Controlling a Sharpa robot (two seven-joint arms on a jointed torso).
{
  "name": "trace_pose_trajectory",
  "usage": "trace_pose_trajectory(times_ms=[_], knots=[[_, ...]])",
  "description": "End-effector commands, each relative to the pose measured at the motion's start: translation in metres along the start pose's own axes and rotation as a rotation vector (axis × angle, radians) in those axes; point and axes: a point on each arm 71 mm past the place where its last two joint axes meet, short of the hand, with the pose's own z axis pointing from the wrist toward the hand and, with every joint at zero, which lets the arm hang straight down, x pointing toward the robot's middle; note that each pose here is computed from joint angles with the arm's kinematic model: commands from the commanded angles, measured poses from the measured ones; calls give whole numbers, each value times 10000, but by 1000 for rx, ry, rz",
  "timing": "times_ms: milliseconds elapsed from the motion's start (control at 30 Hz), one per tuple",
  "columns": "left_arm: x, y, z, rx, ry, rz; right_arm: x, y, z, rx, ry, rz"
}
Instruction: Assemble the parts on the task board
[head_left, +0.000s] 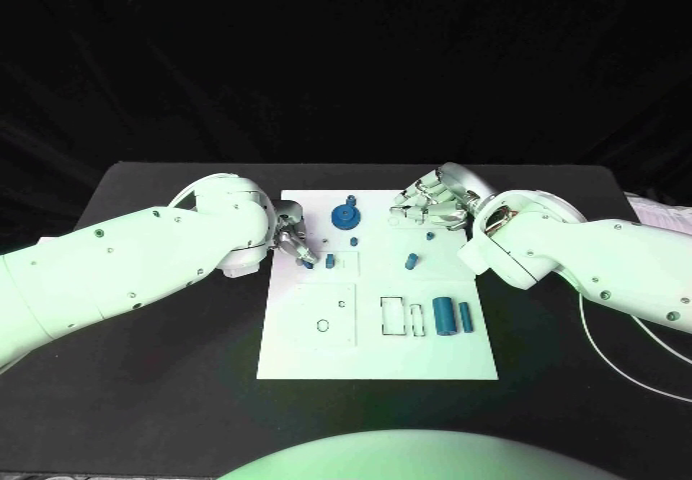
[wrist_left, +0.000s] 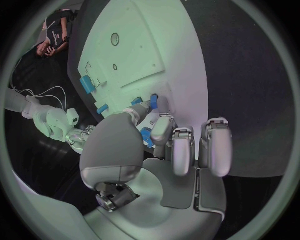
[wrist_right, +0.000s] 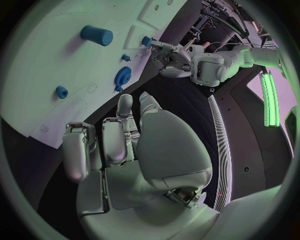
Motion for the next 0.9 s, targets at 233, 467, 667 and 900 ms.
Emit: trace_pose_trajectory(times_ms=[233, 467, 667, 900], knots=[[34, -1, 11, -4, 19, -5, 13, 4, -2, -7, 13, -3], [27, 7, 15, -11, 12, -12, 13, 4, -3, -7, 14, -3], [21, 22, 20, -18, 8, -16, 11, 2, -4, -6, 14, -3], [3, 58, 21, -25, -10, -31, 10, -1, -4, -6, 15, -3]])
